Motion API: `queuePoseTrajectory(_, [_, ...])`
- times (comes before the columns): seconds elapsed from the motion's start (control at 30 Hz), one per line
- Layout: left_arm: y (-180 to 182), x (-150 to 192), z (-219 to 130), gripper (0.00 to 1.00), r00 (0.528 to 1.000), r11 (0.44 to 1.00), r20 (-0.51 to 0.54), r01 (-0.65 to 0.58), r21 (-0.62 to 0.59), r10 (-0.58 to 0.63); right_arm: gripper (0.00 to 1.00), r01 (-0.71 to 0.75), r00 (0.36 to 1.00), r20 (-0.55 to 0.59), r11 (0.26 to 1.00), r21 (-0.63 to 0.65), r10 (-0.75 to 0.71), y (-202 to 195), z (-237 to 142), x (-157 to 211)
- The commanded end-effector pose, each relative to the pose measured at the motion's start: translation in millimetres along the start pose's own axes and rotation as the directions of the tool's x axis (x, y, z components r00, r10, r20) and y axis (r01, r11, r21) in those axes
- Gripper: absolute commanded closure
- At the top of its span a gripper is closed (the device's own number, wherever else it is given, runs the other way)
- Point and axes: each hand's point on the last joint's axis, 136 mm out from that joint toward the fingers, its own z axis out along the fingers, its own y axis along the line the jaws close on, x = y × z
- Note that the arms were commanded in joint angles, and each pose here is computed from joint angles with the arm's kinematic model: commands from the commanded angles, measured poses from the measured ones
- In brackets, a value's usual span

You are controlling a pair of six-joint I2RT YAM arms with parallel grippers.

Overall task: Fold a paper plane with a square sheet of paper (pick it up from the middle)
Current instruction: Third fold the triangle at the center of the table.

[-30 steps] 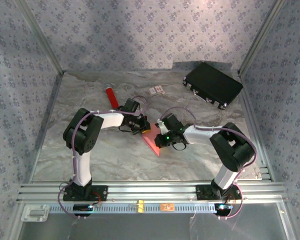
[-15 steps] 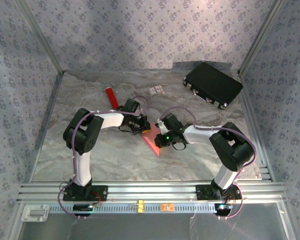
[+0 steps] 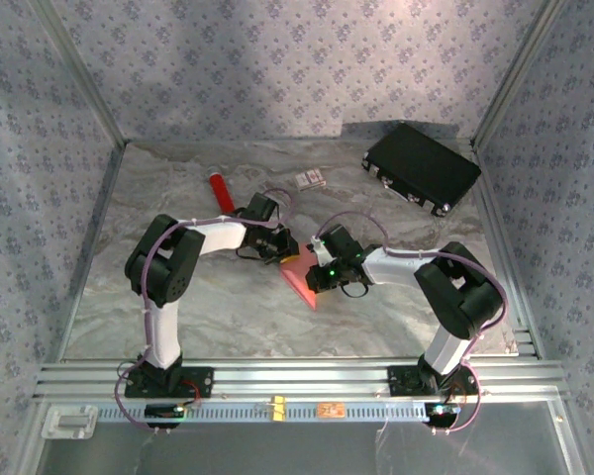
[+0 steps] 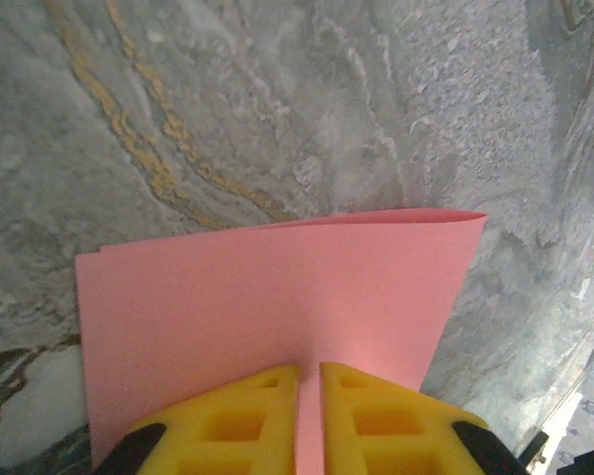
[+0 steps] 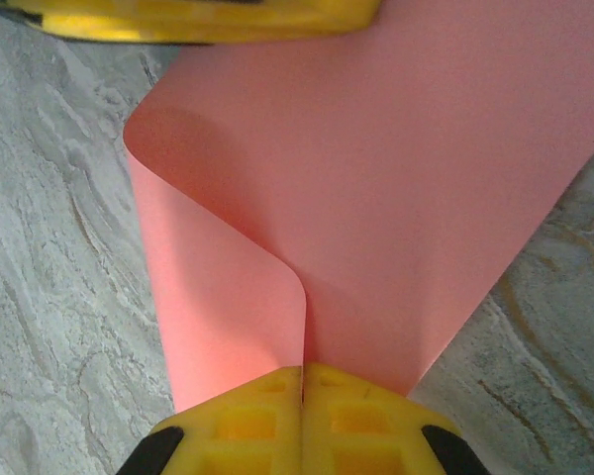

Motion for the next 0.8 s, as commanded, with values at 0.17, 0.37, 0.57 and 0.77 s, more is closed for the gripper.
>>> queuePoseTrajectory(0.17, [-28,-13,-49,0.73,0.982,0.998,0.186,0.01,0.068,-0.023,0.96,-0.009,0.999,-0.036,0.999,0.052,0.011,-14,4,12])
queuePoseTrajectory(0.37, [-32,14,-57,0.89,0.982,0.979,0.175,0.038,0.198,-0.074,0.96,-0.013,0.999,-0.032,0.999,0.047,0.015,-15,3,10])
queuePoseTrajectory(0.57, [-44,39,-50,1.0,0.98,0.923,0.146,0.07,0.379,-0.134,0.96,-0.022,0.999,-0.032,0.998,0.051,0.024,-18,2,10])
queuePoseTrajectory(0.77, [-47,58,-32,1.0,0.984,0.905,0.09,0.101,0.412,-0.151,0.96,-0.029,0.999,-0.027,0.998,0.053,0.03,-19,1,10])
